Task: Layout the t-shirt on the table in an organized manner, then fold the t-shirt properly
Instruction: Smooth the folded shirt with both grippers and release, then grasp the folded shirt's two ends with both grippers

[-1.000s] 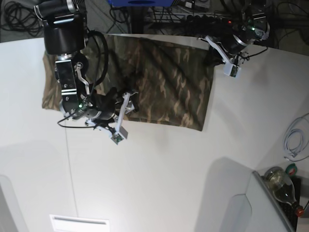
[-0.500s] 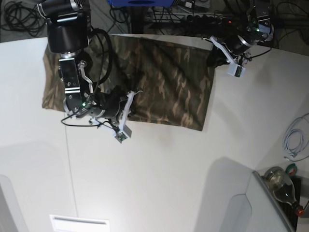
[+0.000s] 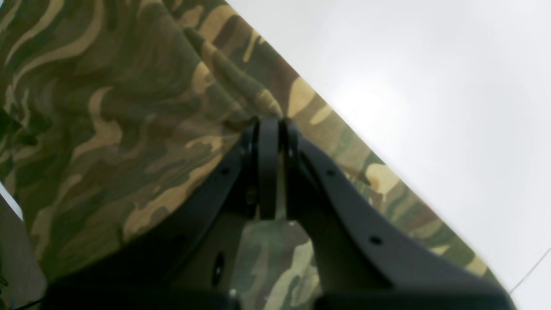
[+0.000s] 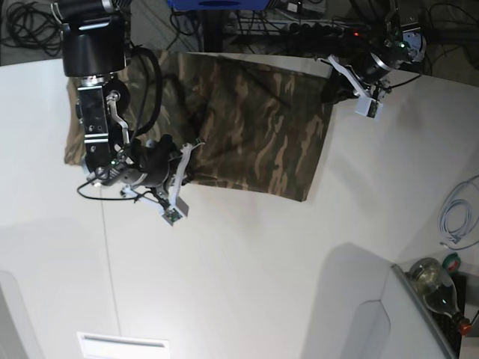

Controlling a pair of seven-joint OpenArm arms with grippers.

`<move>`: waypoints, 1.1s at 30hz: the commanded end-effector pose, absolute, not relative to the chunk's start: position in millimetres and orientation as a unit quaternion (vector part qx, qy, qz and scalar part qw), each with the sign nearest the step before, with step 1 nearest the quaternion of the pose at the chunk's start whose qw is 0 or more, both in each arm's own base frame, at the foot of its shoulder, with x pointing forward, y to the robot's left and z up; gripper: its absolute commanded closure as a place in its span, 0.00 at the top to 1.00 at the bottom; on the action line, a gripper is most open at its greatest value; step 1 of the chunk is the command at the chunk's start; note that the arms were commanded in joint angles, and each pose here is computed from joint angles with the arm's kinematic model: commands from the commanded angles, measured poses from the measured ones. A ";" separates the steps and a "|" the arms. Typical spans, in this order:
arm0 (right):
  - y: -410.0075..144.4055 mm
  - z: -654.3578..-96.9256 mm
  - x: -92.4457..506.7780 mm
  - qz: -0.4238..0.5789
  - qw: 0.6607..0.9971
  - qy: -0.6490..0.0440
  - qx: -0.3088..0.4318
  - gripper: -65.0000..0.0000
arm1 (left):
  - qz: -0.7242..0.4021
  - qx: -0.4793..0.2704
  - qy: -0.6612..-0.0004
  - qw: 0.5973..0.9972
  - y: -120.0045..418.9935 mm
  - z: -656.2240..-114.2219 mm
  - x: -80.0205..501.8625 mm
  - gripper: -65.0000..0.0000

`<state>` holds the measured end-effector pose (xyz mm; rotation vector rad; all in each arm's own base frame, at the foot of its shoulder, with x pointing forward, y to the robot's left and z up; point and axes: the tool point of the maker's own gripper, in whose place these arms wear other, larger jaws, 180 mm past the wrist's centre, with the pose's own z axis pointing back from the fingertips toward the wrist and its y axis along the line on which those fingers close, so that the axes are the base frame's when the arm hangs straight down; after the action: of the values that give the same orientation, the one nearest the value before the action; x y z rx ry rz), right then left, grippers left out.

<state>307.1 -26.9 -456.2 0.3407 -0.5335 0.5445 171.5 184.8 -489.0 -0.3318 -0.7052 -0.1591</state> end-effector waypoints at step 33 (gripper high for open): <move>-289.9 -445.4 198.4 -0.203 0.912 -0.315 0.167 0.84 | -0.034 -0.003 -0.450 0.893 310.1 -406.3 229.6 0.00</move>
<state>190.3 -286.9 -454.7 0.3401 -0.6066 -0.4338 225.2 303.6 -417.4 -0.0188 -0.9005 -0.0566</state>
